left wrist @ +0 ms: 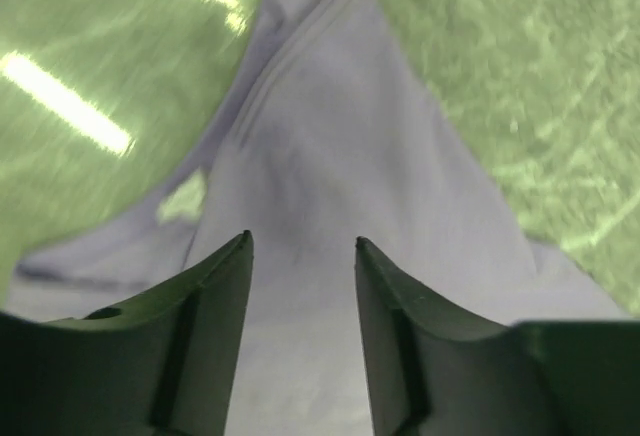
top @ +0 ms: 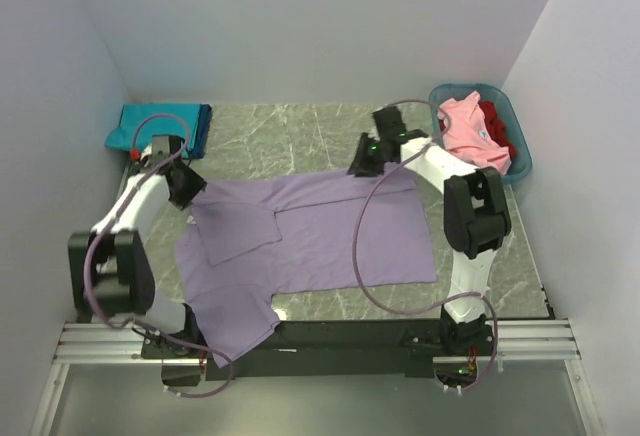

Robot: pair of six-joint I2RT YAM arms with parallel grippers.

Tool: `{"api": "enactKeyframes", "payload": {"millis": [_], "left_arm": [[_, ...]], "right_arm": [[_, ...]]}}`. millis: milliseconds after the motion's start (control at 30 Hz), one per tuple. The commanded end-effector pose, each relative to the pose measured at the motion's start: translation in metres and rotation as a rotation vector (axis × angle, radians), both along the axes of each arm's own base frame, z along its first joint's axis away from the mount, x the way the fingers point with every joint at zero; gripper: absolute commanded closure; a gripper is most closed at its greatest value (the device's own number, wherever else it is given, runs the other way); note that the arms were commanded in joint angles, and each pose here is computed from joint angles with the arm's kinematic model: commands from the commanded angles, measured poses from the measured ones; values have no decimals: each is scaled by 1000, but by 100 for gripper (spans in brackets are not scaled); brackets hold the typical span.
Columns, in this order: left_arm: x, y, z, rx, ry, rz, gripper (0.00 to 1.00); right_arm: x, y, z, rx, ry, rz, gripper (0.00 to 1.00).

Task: Fold and stack the t-shirts
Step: Fold the tshirt

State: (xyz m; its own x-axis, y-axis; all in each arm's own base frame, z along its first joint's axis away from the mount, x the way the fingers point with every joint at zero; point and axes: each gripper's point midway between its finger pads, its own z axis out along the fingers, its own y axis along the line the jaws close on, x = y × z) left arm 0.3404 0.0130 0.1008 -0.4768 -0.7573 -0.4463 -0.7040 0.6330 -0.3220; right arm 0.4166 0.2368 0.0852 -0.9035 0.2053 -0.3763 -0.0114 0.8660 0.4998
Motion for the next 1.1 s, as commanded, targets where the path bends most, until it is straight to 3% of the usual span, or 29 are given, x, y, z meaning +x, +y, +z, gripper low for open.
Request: {"api": "enactKeyframes", "payload": {"millis": [0,200,400,633,833,1067], "left_arm": [[49,12,11,62,-77,-16,50],[82,16,-33,49,55,3,58],[71,32,-82,-52,174,107,64],[59,47,-97,-74,221,156,64],[60,52,-93,-89,208,155,59],[72,49,-53,-43,112,105,40]], "right_arm": [[31,-36,3,-42,-50,-110,67],[66,-83,-28,-25,11,-280,67],[77,-113,-56,-5,92,-388,68],[77,-121,-60,24,129,-455,68],[77,-123,-55,21,102,-460,68],[62,-148,-13,-100,-7,-459,68]]}}
